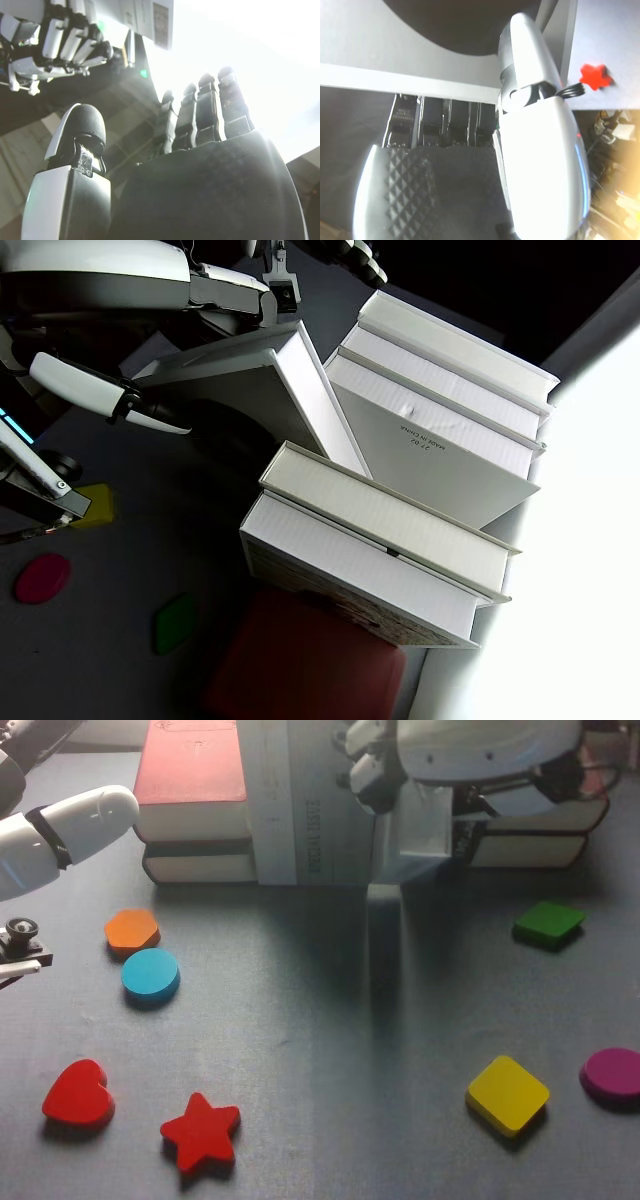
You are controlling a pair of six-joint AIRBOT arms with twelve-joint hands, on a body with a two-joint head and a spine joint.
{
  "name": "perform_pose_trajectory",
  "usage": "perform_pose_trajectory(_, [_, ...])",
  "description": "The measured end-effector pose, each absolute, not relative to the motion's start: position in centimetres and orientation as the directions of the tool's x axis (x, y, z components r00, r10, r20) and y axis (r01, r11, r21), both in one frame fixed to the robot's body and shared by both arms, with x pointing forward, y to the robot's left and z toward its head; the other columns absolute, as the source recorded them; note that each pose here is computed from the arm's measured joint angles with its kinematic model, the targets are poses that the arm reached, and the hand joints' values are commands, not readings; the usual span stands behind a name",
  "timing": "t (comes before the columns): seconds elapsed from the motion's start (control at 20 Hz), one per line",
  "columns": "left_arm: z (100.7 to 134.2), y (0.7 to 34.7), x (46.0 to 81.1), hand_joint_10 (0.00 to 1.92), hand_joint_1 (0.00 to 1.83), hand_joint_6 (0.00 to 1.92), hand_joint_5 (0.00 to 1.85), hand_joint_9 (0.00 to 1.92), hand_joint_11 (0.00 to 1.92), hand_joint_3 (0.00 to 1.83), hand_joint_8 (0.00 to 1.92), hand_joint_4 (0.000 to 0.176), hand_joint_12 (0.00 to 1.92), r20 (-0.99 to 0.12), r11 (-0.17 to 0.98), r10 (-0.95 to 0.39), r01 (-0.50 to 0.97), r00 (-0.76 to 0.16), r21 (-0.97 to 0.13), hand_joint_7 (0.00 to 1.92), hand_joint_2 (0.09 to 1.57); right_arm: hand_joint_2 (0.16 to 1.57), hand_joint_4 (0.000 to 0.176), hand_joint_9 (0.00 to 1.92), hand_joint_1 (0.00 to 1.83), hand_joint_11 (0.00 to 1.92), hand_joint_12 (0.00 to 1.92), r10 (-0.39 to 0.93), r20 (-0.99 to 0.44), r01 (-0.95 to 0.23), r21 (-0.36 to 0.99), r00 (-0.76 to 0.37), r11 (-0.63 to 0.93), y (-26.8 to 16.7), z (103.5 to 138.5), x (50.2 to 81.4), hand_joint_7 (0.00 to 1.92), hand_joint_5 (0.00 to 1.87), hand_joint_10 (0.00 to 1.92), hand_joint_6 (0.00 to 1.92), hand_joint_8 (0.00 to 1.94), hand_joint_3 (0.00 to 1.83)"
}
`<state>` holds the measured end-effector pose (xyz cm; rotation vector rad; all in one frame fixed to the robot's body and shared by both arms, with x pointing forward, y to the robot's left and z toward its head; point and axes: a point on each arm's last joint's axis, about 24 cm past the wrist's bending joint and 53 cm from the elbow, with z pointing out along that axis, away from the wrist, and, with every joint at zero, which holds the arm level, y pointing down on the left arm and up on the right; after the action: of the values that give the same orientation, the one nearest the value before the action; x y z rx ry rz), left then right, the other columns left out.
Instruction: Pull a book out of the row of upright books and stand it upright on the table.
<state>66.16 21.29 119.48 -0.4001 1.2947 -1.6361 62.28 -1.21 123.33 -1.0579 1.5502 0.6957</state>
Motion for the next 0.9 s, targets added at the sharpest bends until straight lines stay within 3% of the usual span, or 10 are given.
perform_pose_trajectory(0.1, [119.5,21.3,66.2,0.00,0.30,0.00,0.03,0.00,0.00,0.00,0.00,0.033,0.00,-0.298,0.041,-0.830,0.480,-0.472,-0.876,0.00,1.34,1.09,0.000,0.68,1.27,0.35,1.82,-0.256,-0.967,-0.905,-0.093,-0.018,0.415,-1.6,123.6,61.2,0.93,1.21,1.44,0.47,1.25,0.00])
perform_pose_trajectory(0.15, [119.5,21.3,66.2,0.00,0.30,0.00,0.03,0.00,0.00,0.00,0.00,0.030,0.00,-0.297,0.041,-0.830,0.480,-0.472,-0.876,0.00,1.33,1.09,0.000,0.65,1.27,0.34,1.85,-0.243,-0.970,-0.909,-0.076,-0.029,0.410,-1.6,123.8,60.9,0.93,1.21,1.47,0.47,1.26,0.00])
perform_pose_trajectory(0.25, [119.5,21.3,66.2,0.00,0.30,0.01,0.05,0.00,0.00,0.00,0.00,0.026,0.00,-0.297,0.041,-0.830,0.480,-0.472,-0.876,0.00,1.33,1.11,0.000,0.58,1.26,0.34,1.91,-0.213,-0.976,-0.918,-0.039,-0.050,0.394,-1.9,124.6,60.2,0.87,1.16,1.53,0.58,1.33,0.00])
perform_pose_trajectory(0.3, [119.4,21.3,66.2,0.00,0.29,0.01,0.06,0.00,0.00,0.00,0.00,0.009,0.00,-0.297,0.042,-0.831,0.479,-0.471,-0.877,0.00,1.34,1.13,0.000,0.50,1.24,0.29,1.92,-0.199,-0.978,-0.921,-0.016,-0.067,0.389,-2.2,124.7,59.9,0.82,1.10,1.59,0.74,1.35,0.01])
perform_pose_trajectory(0.4, [119.4,21.4,66.2,0.00,0.25,0.00,0.05,0.00,0.00,0.01,0.00,0.019,0.00,-0.295,0.042,-0.832,0.478,-0.469,-0.877,0.00,1.35,1.16,0.000,0.40,1.23,0.20,1.92,-0.193,-0.978,-0.926,0.000,-0.078,0.377,-2.4,124.8,59.3,0.73,1.03,1.64,0.93,1.39,0.01])
perform_pose_trajectory(0.5, [119.4,21.4,66.2,0.00,0.25,0.00,0.06,0.00,0.00,0.00,0.00,0.021,0.00,-0.296,0.042,-0.832,0.478,-0.469,-0.877,0.00,1.35,1.14,0.000,0.55,1.23,0.32,1.92,-0.184,-0.979,-0.936,0.020,-0.090,0.352,-2.7,125.1,58.1,0.79,1.06,1.52,0.94,1.27,0.00])
perform_pose_trajectory(0.55, [119.4,21.4,66.2,0.00,0.28,0.01,0.07,0.00,0.00,0.00,0.00,0.027,0.00,-0.295,0.042,-0.832,0.478,-0.469,-0.877,0.00,1.35,1.13,0.000,0.72,1.22,0.51,1.88,-0.179,-0.980,-0.940,0.023,-0.089,0.341,-2.7,125.3,57.7,0.90,1.03,1.43,0.92,1.18,0.00])
perform_pose_trajectory(0.7, [119.4,21.4,66.2,0.00,0.24,0.00,0.05,0.00,0.00,0.00,0.00,0.038,0.00,-0.295,0.042,-0.832,0.477,-0.469,-0.878,0.00,1.34,1.15,0.000,0.65,1.21,0.50,1.92,-0.157,-0.982,-0.948,0.055,-0.109,0.313,-3.2,125.9,56.7,0.88,0.96,1.51,0.96,1.29,0.00])
perform_pose_trajectory(0.85, [119.4,21.5,66.2,0.00,0.27,0.00,0.06,0.00,0.00,0.00,0.00,0.028,0.00,-0.295,0.044,-0.834,0.477,-0.467,-0.878,0.00,1.34,1.15,0.000,0.64,1.21,0.50,1.92,-0.142,-0.981,-0.955,0.089,-0.133,0.284,-3.4,126.1,55.6,0.88,0.95,1.51,0.96,1.29,0.00])
perform_pose_trajectory(0.9, [119.4,21.6,66.3,0.00,0.26,0.00,0.06,0.00,0.00,0.00,0.00,0.032,0.00,-0.294,0.044,-0.835,0.476,-0.466,-0.878,0.00,1.34,1.15,0.000,0.64,1.21,0.50,1.92,-0.141,-0.980,-0.956,0.098,-0.141,0.277,-3.4,126.1,55.4,0.88,0.95,1.51,0.96,1.29,0.00])
